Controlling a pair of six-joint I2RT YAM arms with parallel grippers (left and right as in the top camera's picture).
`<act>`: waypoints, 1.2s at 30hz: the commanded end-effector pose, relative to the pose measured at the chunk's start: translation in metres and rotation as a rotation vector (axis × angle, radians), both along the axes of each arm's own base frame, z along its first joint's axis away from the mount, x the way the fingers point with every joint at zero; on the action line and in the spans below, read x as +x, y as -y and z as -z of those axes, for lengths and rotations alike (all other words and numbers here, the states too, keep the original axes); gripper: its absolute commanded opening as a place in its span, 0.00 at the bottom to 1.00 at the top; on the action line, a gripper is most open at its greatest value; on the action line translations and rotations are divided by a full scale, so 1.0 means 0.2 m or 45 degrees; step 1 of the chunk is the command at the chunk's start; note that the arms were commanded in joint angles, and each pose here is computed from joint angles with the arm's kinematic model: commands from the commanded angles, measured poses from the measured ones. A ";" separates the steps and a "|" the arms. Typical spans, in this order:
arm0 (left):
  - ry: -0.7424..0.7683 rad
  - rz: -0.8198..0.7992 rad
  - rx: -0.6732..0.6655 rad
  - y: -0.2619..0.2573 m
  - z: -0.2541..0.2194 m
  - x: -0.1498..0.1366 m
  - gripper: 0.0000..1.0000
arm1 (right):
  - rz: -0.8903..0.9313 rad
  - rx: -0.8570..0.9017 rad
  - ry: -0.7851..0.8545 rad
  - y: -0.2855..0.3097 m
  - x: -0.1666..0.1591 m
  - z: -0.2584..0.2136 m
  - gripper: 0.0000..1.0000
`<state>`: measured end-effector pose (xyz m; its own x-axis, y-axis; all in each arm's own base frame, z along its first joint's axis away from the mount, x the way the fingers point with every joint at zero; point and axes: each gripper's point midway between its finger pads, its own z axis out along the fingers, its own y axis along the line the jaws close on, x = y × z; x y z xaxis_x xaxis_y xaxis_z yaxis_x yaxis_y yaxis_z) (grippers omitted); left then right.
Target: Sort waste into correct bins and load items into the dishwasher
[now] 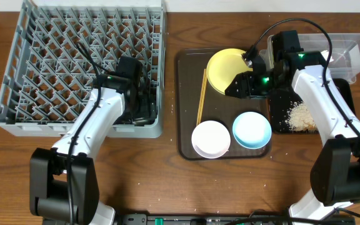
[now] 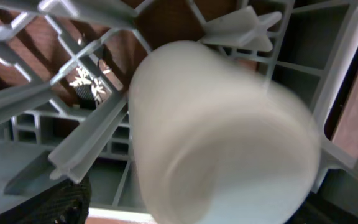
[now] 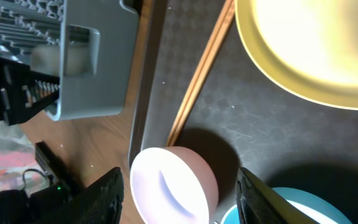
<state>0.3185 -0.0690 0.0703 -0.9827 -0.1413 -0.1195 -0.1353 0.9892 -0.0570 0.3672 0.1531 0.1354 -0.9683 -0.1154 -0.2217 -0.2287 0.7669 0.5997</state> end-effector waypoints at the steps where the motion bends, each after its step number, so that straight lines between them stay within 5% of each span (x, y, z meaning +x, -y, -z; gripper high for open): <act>1: 0.093 0.031 -0.012 0.02 -0.15 0.07 0.94 | -0.017 -0.021 0.071 0.00 -0.01 -0.07 0.55; 7: 0.231 0.051 -0.044 0.04 -0.46 0.09 0.94 | 0.058 -0.037 0.239 0.07 0.03 -0.34 0.57; 14: 0.243 0.166 -0.282 0.27 -0.62 -0.06 0.92 | 0.247 -0.258 0.294 0.26 -0.10 -0.51 0.59; 23: -0.009 0.278 -0.275 0.60 -0.28 -0.34 0.90 | 0.286 -0.401 0.189 0.36 -0.23 -0.48 0.60; 36: -0.089 0.442 -0.142 0.79 0.15 -0.34 0.84 | 0.288 -0.398 0.208 0.35 -0.22 -0.48 0.72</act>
